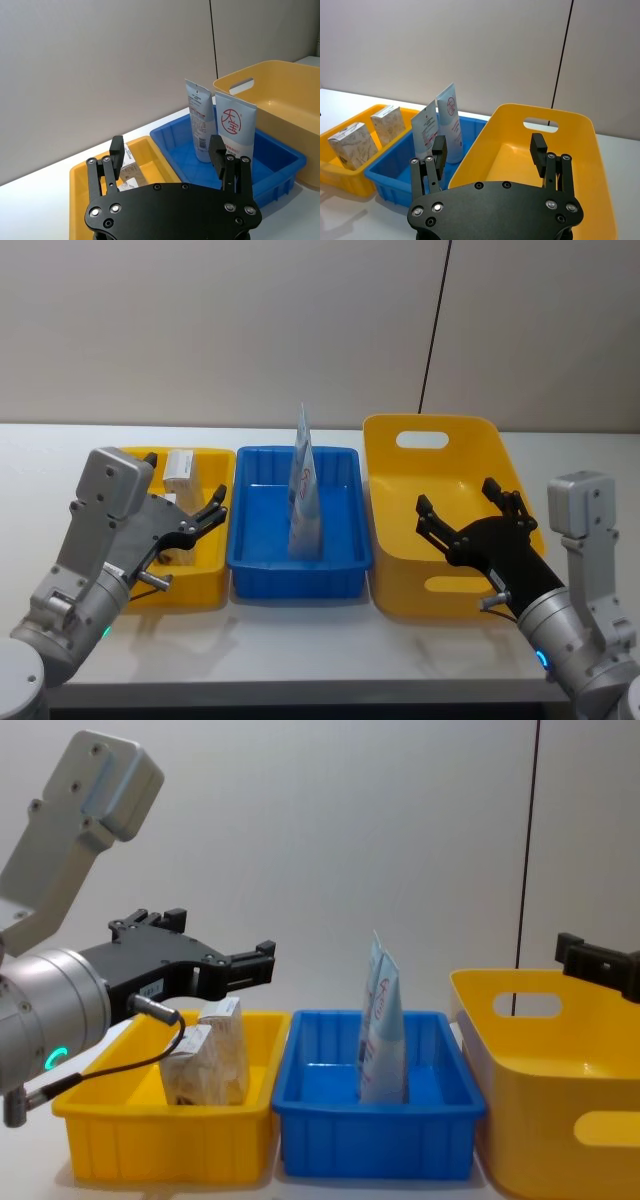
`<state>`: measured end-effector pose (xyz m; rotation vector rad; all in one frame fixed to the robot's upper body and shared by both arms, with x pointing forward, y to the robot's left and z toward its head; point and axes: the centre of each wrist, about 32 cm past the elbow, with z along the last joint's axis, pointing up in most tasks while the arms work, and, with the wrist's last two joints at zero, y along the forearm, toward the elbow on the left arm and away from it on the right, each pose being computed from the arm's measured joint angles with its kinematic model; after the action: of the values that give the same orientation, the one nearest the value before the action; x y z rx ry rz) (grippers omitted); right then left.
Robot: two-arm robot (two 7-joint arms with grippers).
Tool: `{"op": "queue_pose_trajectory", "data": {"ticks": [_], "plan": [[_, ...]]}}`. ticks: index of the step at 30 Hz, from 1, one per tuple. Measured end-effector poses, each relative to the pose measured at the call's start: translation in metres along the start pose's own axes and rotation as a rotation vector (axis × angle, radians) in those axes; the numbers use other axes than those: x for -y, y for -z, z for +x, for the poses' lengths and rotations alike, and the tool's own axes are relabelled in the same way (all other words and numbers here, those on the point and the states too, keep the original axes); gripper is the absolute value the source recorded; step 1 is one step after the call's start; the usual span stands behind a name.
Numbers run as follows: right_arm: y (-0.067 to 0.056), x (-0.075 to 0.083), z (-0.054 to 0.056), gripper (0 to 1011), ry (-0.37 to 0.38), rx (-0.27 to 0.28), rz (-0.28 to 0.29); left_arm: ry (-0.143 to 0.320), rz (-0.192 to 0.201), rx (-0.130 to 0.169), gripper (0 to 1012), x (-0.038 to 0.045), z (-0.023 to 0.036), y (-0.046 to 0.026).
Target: Bimanual collaborative sorting of washing and personal care products
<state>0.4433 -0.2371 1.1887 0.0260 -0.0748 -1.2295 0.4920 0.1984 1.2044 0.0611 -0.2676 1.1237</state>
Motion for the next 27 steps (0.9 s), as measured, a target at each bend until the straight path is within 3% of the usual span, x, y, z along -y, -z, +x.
{"op": "queue_pose_trajectory", "data": {"ticks": [27], "plan": [[0.0000, 0.0000, 0.0000, 1000, 0.000, 0.000, 0.000, 0.000, 0.000, 0.000, 1001, 0.0000, 0.0000, 0.0000]]}}
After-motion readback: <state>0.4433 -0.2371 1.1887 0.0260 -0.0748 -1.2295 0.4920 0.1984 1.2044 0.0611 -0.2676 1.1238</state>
